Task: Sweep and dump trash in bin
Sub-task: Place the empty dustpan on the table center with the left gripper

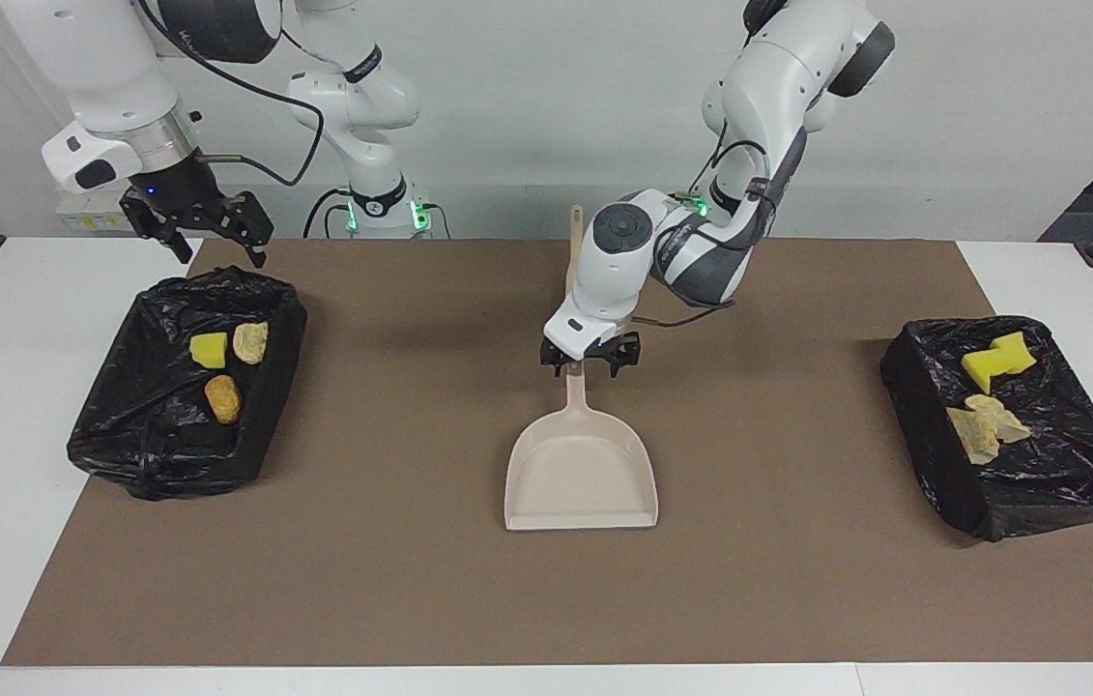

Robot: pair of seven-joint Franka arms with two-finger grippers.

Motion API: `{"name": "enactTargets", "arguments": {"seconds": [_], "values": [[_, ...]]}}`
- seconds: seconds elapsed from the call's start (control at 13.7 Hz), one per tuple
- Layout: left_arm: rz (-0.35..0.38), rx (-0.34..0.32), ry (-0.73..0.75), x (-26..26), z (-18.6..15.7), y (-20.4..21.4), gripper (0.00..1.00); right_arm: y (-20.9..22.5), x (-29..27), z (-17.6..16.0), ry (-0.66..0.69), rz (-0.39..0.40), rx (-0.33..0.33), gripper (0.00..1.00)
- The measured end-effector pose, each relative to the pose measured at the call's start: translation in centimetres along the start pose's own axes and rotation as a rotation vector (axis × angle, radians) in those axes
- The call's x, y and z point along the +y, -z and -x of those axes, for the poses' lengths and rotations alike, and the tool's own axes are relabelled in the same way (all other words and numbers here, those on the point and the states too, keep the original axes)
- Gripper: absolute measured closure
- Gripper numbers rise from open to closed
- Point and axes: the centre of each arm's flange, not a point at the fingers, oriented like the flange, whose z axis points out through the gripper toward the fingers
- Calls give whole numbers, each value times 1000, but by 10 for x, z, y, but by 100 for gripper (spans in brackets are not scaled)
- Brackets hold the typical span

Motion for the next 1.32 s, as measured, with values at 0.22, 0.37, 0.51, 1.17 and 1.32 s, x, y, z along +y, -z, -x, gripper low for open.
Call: {"name": "enactTargets", "arguments": {"seconds": [0.22,0.37,0.51,1.17,1.32], "values": [[-158,-33,-73,-62,12,47,0,2,-5,3,10,0,-11,0],[-142,-50,-109,-109,24,76,0,2,-6,3,12,0,-12,0],[-92,-31,-130,-165,25,107,0,2,-6,3,12,0,-12,0],[-7,94,-129,-312,16,224,0,2,-8,3,15,0,-12,0],[23,66,-119,-325,16,246,0,2,-8,3,15,0,-12,0]]}}
